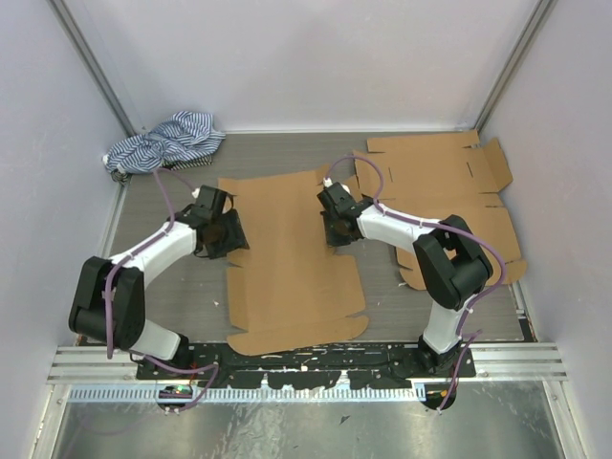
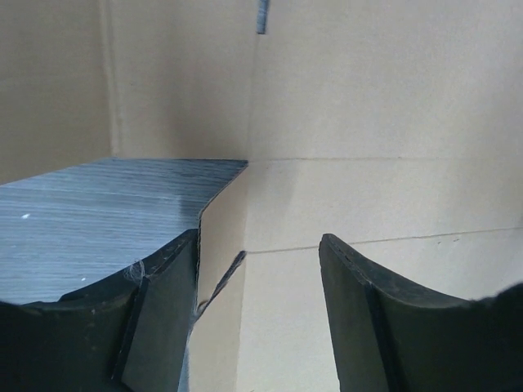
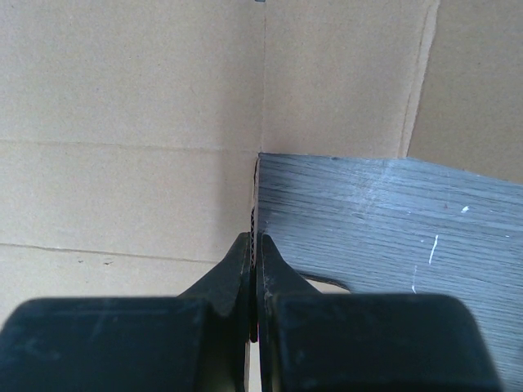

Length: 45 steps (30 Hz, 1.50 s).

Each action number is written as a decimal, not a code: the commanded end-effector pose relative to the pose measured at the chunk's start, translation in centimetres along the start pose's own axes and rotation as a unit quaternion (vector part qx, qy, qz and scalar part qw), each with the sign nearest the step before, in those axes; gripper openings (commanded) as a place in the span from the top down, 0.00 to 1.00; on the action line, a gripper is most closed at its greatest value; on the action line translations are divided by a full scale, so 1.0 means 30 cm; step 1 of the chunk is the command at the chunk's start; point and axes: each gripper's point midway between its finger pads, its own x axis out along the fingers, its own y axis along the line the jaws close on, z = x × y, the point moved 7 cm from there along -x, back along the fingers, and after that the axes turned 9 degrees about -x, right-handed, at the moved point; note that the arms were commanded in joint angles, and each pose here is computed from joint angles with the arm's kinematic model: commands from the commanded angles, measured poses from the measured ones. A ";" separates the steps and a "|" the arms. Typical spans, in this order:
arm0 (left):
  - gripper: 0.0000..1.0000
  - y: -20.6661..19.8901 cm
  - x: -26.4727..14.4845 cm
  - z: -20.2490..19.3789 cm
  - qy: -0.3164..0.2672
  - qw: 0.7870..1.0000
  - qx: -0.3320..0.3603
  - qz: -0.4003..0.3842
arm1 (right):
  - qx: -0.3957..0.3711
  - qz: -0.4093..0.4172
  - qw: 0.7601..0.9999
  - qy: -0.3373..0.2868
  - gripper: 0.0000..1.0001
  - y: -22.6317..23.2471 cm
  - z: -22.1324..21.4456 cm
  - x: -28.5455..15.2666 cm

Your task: Fold the paper box

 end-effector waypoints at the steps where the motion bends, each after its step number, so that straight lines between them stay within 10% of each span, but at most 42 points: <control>1: 0.34 -0.048 0.030 -0.018 0.020 1.000 0.002 -0.024 | 0.002 0.024 0.999 -0.026 0.99 0.039 0.050 -0.016; 18: 0.36 -0.128 0.041 -0.040 0.015 0.997 0.066 0.033 | 0.004 0.009 1.000 -0.014 0.97 0.061 0.042 0.002; 25: 0.36 -0.120 0.108 -0.063 0.031 0.996 0.067 0.045 | -0.003 0.011 1.000 -0.020 0.72 0.078 0.050 -0.014; 45: 0.37 -0.087 0.163 -0.094 0.051 0.994 0.068 0.068 | -0.014 0.018 0.999 -0.044 0.57 0.112 0.114 -0.065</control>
